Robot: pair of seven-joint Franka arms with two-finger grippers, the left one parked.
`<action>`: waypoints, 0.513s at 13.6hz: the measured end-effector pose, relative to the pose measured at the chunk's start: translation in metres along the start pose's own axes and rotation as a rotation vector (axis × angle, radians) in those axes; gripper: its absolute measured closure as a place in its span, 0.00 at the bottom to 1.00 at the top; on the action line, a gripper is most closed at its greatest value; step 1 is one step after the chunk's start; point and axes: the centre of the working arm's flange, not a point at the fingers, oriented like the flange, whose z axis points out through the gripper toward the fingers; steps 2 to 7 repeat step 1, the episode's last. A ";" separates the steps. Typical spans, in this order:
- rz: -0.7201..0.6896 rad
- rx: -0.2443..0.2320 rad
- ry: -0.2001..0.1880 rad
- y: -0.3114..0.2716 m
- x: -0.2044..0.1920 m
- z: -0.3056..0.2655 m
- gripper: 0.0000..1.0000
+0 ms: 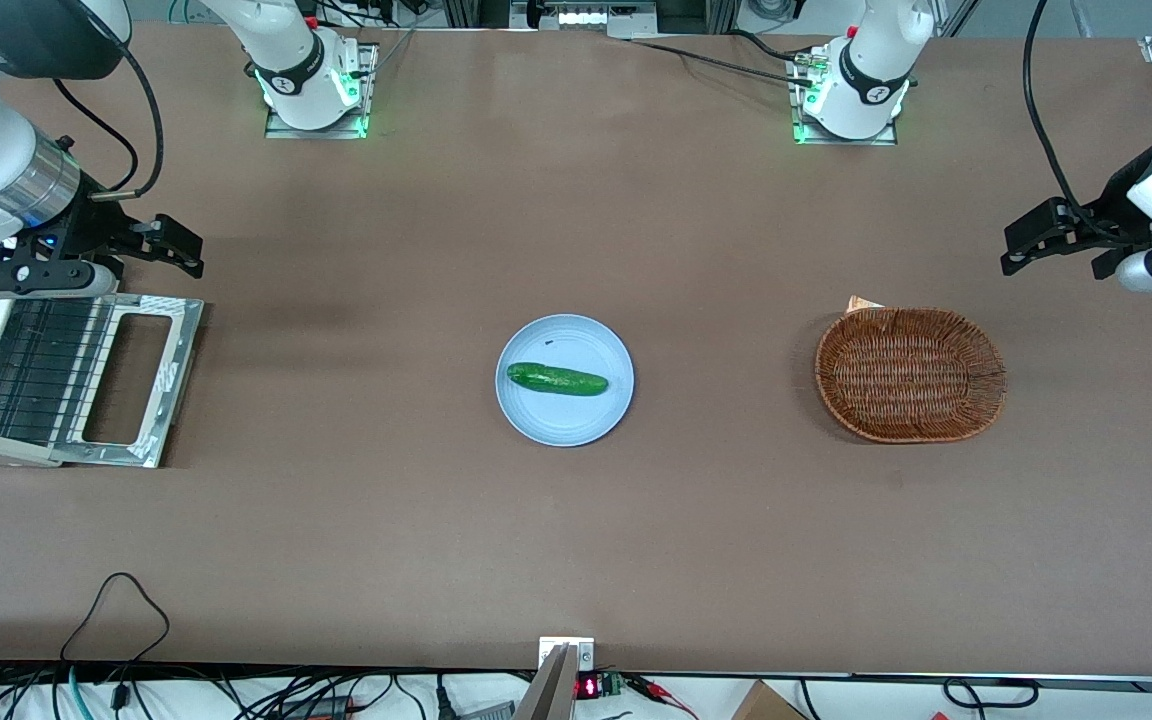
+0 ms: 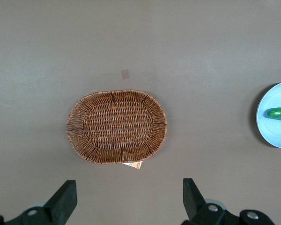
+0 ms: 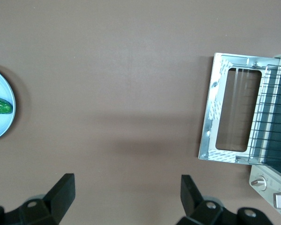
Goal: Open oven door with right arm only
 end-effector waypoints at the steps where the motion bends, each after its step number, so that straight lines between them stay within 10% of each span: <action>1: 0.000 0.000 0.000 0.000 0.000 0.000 0.00; 7: 0.000 0.000 0.000 0.000 0.000 0.000 0.00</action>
